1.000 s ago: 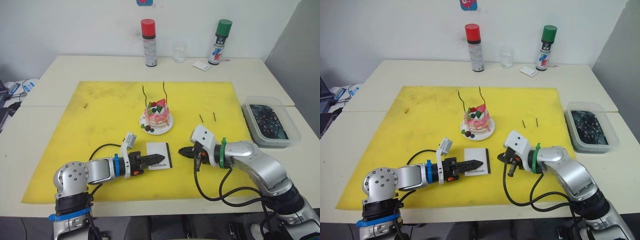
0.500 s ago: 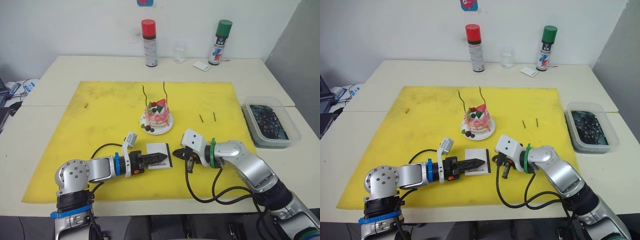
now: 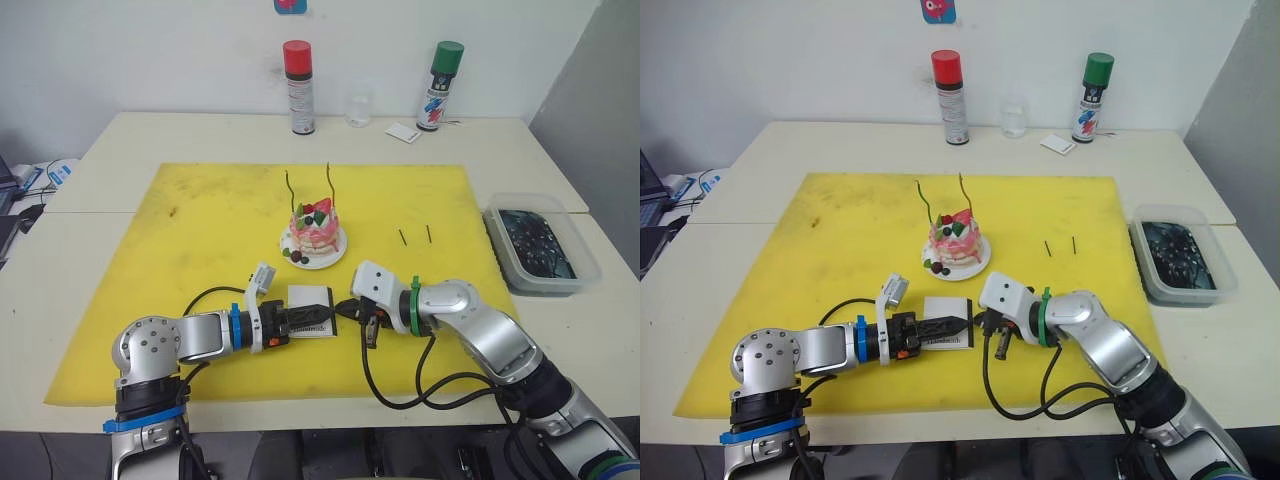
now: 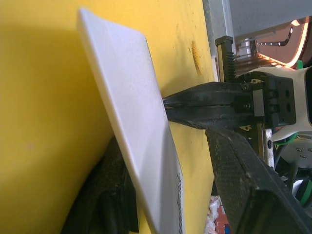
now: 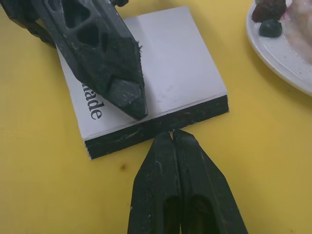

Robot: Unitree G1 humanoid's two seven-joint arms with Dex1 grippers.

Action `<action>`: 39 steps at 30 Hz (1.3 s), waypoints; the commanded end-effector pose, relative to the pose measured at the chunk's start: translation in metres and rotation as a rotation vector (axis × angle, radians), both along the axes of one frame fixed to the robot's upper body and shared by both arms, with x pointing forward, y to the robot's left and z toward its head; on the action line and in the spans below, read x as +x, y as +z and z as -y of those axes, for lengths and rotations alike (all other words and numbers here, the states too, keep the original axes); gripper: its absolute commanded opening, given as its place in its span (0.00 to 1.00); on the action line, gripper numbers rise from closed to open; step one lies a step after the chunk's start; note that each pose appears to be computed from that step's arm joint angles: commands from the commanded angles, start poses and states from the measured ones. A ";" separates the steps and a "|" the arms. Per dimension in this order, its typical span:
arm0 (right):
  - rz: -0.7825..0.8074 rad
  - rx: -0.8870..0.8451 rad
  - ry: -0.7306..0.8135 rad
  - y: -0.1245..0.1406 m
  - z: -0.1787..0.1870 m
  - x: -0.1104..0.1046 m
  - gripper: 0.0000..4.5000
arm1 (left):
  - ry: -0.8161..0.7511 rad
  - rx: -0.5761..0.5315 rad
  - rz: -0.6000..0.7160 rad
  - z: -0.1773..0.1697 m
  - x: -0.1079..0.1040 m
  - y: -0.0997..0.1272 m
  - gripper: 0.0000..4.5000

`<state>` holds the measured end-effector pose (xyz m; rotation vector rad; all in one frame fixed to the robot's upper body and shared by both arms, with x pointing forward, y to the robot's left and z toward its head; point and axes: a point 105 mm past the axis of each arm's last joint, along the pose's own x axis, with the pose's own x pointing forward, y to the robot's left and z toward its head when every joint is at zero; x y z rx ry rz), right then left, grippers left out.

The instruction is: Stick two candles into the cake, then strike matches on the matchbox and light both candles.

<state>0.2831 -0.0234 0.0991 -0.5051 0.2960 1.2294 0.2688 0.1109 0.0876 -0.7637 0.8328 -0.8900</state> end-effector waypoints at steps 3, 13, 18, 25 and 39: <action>0.035 0.015 -0.011 0.007 0.002 0.002 0.00 | 0.056 0.100 -0.054 -0.011 0.002 -0.020 0.52; 0.040 0.017 -0.045 0.009 0.008 0.004 0.00 | 0.084 0.122 -0.059 -0.015 0.003 -0.026 0.00; 0.030 0.069 -0.083 0.017 0.010 0.004 0.00 | 0.071 0.077 -0.031 -0.014 0.000 -0.019 0.00; 0.115 0.178 -0.144 0.046 0.027 0.002 0.00 | 0.001 -0.080 0.134 -0.016 -0.012 0.020 0.00; 0.340 0.397 -0.561 0.062 0.068 0.026 0.44 | -0.012 -0.122 0.220 -0.023 -0.020 0.037 0.00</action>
